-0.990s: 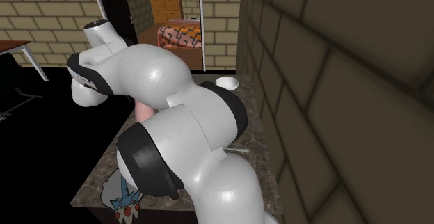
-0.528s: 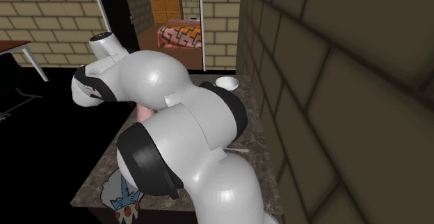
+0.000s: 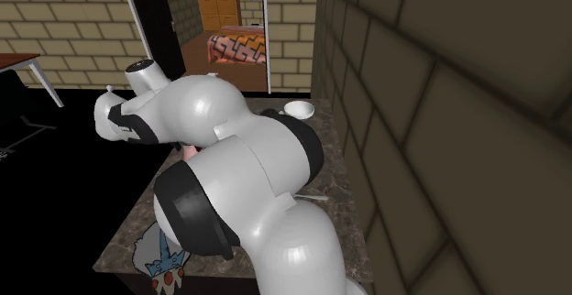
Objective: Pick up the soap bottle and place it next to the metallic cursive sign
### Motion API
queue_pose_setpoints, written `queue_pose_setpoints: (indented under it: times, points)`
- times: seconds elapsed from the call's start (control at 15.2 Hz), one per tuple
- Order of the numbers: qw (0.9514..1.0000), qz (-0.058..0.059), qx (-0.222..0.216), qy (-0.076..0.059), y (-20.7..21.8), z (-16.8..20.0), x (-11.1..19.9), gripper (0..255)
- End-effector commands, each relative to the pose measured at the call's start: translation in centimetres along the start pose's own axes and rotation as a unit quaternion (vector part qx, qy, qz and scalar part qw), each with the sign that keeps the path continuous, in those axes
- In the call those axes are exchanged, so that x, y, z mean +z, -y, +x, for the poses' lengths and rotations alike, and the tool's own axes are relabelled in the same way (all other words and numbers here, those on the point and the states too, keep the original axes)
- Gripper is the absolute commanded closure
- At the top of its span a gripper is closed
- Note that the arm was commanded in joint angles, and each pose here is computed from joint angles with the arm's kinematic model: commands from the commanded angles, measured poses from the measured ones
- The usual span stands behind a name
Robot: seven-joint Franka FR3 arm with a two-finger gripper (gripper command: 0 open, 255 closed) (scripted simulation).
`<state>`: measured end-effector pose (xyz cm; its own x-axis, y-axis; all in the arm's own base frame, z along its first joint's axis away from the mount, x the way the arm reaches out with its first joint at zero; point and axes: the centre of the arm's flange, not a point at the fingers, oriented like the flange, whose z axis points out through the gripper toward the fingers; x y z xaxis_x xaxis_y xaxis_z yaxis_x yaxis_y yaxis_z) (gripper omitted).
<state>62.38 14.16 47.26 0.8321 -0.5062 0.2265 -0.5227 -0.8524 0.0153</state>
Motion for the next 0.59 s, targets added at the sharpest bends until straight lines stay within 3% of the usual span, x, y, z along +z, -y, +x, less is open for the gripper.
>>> queue_pose_setpoints:
  times: [0.0, 0.53]
  points:
    - [1.0, 0.0, 0.0, 0.0, 0.0, -0.3, 1.0, 255]
    - [1.0, 0.0, 0.0, 0.0, 0.1, -1.3, 5.1, 255]
